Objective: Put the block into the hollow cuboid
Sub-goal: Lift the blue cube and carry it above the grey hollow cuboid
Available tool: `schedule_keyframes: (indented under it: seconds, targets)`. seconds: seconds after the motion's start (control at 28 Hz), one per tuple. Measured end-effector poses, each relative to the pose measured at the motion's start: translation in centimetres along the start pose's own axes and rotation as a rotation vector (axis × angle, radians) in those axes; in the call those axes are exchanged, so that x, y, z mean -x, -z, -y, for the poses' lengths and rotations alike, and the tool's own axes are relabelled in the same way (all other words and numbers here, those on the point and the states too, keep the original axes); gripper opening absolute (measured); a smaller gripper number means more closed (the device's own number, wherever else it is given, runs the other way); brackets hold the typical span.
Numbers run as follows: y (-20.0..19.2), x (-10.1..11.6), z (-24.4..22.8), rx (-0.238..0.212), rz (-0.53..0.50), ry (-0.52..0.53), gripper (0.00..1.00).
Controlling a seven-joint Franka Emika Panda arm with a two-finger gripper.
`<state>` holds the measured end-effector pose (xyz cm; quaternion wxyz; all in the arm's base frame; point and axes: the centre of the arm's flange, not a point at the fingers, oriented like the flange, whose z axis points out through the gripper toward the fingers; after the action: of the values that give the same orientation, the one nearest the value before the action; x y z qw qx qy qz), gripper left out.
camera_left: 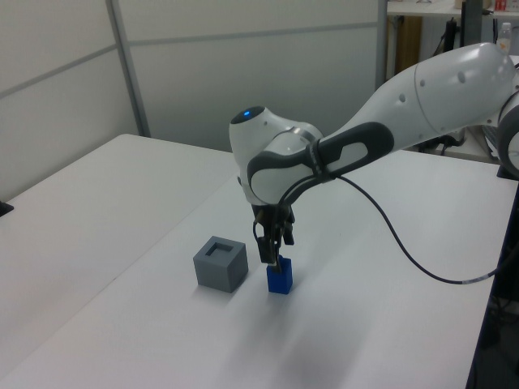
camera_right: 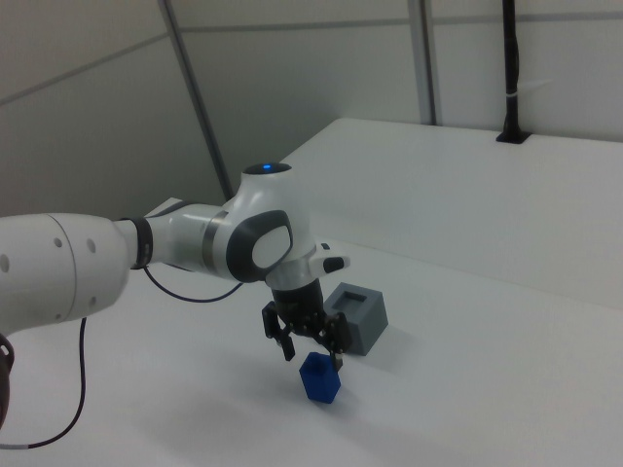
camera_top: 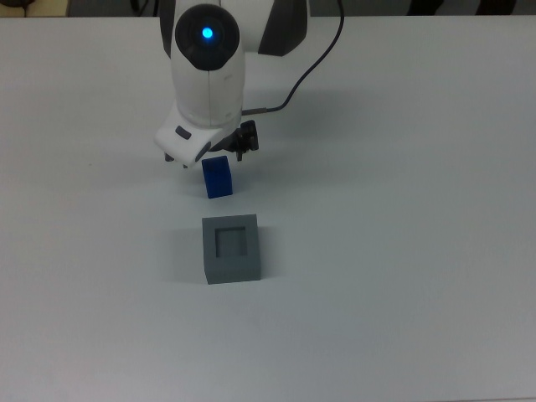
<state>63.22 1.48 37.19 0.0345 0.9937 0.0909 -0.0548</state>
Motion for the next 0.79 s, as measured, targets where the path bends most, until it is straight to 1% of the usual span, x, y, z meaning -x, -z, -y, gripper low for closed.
schedule_keyframes:
  seconds: [0.18,0.21,0.29,0.32,0.36,0.46,0.5,0.64,0.79]
  targets:
    - [-1.9,-0.4,0.2,0.009,-0.001,0.013,1.00]
    - [-2.0,-0.5,0.2,0.011,-0.001,0.015,0.94]
    - [-2.2,-0.5,0.2,0.012,-0.001,0.016,0.87]
    - [-2.2,-0.6,0.2,0.012,-0.001,0.017,0.81]
    - [-2.2,-0.6,0.2,0.013,-0.001,0.017,0.79]
    - [-2.2,-0.6,0.2,0.013,-0.001,0.017,0.68]
    - [-2.2,-0.6,0.2,0.013,-0.001,0.018,0.61]
    - [-2.1,-0.6,0.2,0.013,-0.004,0.018,0.51]
    - [-1.6,-0.6,0.2,0.011,-0.012,0.016,0.51]
